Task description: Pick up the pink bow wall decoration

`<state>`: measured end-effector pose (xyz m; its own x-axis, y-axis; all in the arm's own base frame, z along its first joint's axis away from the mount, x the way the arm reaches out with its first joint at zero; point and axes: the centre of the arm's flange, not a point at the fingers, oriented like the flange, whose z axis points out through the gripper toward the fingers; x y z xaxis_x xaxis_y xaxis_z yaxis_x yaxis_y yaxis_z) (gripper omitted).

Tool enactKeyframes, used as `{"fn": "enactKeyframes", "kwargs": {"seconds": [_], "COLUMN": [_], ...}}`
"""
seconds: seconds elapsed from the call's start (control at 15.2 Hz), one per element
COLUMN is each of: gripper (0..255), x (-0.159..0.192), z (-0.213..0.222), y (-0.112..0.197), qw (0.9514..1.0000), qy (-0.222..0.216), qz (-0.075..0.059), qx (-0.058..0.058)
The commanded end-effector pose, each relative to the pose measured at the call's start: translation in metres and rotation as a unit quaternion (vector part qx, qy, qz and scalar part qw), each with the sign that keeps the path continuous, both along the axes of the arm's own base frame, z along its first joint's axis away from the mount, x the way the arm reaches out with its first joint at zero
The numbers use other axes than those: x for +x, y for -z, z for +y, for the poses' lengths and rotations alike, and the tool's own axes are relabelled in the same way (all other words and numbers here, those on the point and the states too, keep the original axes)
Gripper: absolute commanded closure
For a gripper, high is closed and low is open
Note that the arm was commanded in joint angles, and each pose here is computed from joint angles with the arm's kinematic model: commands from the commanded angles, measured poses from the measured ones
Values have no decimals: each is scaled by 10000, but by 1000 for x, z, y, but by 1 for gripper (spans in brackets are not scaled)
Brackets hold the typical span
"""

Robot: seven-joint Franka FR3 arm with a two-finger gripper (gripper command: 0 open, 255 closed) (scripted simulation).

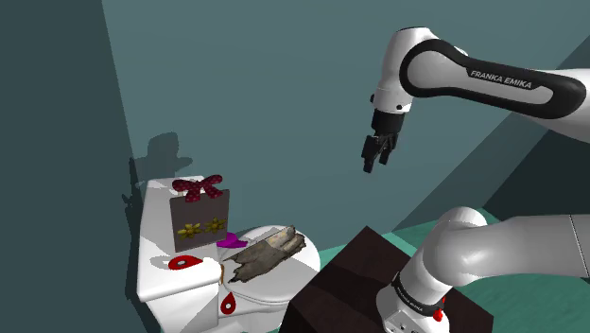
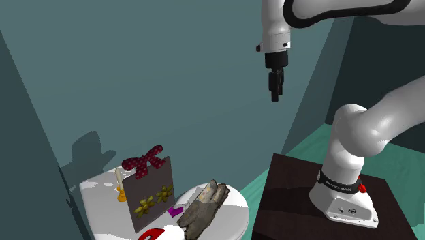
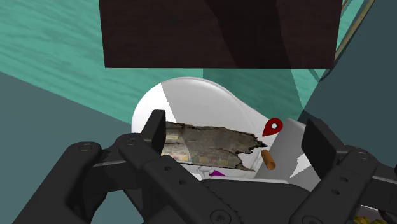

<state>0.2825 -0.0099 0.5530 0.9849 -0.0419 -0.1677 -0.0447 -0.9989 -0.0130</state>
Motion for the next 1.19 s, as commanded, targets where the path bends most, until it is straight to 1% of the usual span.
{"fn": "enactKeyframes", "kwargs": {"seconds": [0.0, 0.13, 0.26, 0.4, 0.53, 0.66, 0.79, 0.92, 1.12], "gripper": [0, 0, 0, 0, 0, 0, 0, 0, 0], "x": [0, 24, 48, 71, 94, 116, 138, 158, 187], "z": [0, 6, 13, 21, 31, 43, 56, 71, 95], "y": [0, 7, 14, 21, 27, 33, 39, 45, 53], "qw": [10000, 9995, 9979, 9953, 9916, 9870, 9812, 9745, 9625], "qy": [0, -319, -638, -957, -1274, -1590, -1904, -2217, -2681], "qz": [0, -28, -57, -85, -113, -141, -169, -196, -238], "qx": [0, 41, 83, 124, 165, 206, 247, 288, 348]}}
